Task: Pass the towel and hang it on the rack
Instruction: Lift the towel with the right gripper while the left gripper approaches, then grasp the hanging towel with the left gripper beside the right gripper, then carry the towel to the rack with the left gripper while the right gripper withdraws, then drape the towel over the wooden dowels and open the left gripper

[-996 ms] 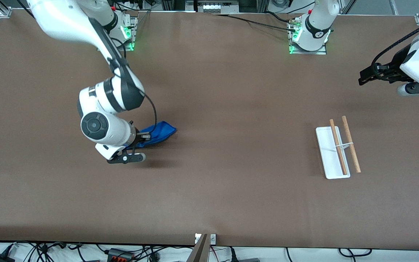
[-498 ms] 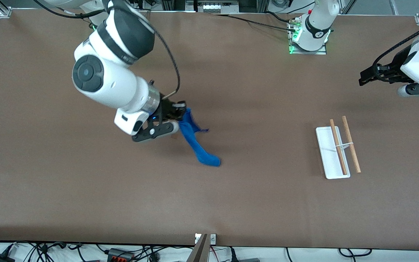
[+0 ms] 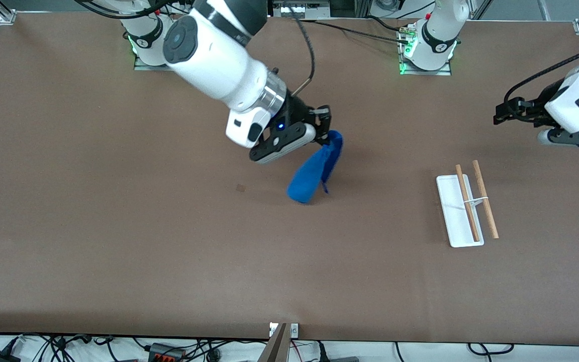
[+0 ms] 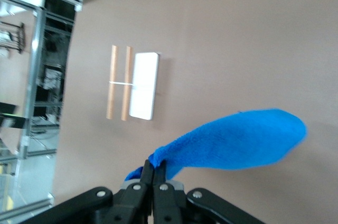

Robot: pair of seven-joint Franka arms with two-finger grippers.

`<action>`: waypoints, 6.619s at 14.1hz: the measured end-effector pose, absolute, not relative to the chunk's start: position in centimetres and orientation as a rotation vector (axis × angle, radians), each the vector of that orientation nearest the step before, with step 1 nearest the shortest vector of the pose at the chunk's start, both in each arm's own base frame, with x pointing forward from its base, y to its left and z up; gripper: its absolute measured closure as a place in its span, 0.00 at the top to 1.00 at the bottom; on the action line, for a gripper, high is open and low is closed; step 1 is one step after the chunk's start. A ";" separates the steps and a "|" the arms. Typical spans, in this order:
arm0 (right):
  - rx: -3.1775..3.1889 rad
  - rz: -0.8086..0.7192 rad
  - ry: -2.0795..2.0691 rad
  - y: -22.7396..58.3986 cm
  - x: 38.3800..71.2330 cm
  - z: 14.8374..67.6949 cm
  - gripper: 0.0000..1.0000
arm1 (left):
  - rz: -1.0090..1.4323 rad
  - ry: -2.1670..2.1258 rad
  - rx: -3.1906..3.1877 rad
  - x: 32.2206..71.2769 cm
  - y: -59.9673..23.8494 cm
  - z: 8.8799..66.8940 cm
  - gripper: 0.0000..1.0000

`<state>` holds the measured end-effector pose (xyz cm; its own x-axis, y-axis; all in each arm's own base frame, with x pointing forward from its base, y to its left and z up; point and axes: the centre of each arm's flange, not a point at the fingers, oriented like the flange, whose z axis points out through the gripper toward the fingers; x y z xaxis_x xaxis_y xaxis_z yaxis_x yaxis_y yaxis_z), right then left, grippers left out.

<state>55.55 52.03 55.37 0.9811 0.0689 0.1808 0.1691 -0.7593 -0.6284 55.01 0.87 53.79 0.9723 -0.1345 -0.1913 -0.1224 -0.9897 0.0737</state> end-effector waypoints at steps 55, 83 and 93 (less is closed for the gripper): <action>-2.328 -0.227 -0.080 58.7 51.5 53.5 0.02 | 0.631 -1.334 1.750 53.0 -18.8 25.0 0.02; -3.234 -0.083 0.177 10.7 67.6 54.6 1.00 | 0.298 -1.342 2.427 59.3 9.6 37.5 0.02; -3.194 -0.063 0.105 -2.1 63.2 59.5 1.00 | 0.317 -1.397 2.404 60.3 17.7 30.5 0.02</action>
